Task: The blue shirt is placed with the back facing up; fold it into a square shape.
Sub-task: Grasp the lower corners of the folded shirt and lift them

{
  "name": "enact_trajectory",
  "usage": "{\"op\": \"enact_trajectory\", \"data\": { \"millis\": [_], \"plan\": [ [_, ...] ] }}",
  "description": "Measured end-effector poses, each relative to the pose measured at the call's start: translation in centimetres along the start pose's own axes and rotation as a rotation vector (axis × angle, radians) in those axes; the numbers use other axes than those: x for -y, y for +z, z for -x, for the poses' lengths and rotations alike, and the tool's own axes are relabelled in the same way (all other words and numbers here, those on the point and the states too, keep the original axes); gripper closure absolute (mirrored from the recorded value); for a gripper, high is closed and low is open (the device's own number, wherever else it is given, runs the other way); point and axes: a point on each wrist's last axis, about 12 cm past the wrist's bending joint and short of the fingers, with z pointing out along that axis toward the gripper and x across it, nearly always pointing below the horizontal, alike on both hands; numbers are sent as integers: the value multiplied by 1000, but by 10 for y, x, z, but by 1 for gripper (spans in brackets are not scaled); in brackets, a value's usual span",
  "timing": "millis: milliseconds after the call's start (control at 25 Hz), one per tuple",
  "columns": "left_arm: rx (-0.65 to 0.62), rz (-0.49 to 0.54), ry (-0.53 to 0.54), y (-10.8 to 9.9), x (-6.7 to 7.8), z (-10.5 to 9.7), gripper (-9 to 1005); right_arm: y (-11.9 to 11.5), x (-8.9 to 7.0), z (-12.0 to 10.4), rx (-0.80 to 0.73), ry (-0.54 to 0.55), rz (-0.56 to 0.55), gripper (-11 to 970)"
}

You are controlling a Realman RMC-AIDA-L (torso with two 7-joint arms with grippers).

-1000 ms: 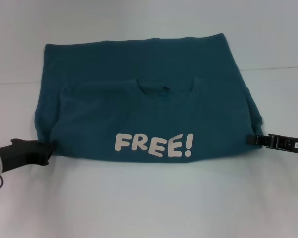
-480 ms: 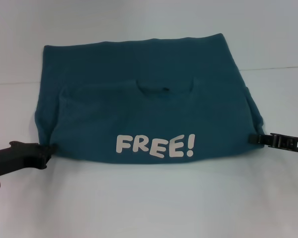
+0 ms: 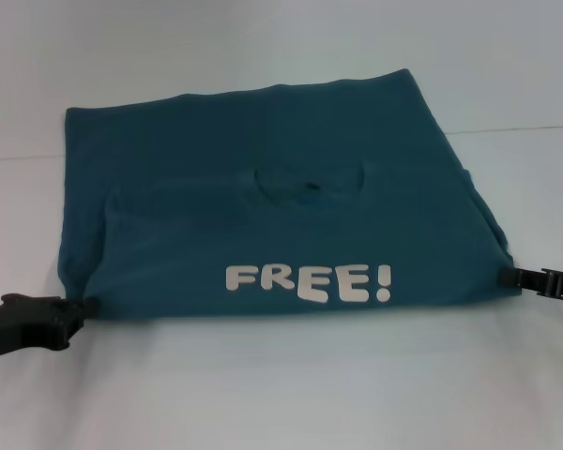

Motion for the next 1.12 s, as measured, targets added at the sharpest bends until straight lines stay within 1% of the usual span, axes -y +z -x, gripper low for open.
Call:
{"op": "enact_trajectory", "data": {
  "millis": [240,560,760,960,1120],
  "plan": [
    [6,-66,-28,-9,7,-10,996,-13,3,-15,11,-22,30,903],
    [12,-201,-71,-28,23,-31,996,-41,7,-49,26,-110,74,903],
    [38,-226,-102,-40,25,-39,997,-57,5,-75,42,-174,110,902],
    [46,-265,-114,-50,28,-45,997,-73,0,-104,40,-198,150,902],
    [38,-304,-121,-57,33,-50,997,-84,-5,-120,42,-202,179,902]
  ]
}}
